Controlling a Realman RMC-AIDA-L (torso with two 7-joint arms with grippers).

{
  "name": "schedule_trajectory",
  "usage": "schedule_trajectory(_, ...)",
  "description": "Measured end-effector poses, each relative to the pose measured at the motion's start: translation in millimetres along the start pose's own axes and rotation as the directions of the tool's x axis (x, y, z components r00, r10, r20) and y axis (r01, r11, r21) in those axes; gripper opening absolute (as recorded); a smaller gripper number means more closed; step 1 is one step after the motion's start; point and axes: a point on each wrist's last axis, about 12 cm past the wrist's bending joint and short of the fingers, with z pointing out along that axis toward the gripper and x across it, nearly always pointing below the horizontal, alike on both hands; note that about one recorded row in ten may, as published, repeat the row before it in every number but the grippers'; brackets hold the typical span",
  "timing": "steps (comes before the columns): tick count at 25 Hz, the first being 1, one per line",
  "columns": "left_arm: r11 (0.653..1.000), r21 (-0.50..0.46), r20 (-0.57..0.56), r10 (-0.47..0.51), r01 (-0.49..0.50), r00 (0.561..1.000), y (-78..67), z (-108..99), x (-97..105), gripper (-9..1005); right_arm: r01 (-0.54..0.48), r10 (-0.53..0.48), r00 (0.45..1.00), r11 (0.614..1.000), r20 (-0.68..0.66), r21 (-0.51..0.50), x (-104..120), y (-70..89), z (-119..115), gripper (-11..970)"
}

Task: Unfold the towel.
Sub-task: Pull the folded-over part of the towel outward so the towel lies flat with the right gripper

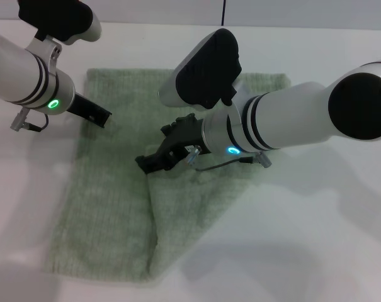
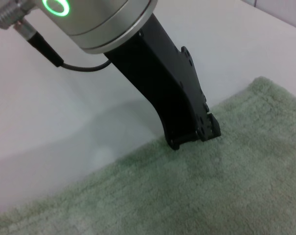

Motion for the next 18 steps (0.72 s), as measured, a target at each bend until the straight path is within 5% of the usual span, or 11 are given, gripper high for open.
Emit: schedule_trajectory(18, 1.0, 0.001, -0.005, -0.003, 0.003, 1.0, 0.2, 1.0, 2.0, 34, 0.007, -0.007, 1.0, 1.0, 0.006, 0.009, -0.2, -0.5, 1.5, 777)
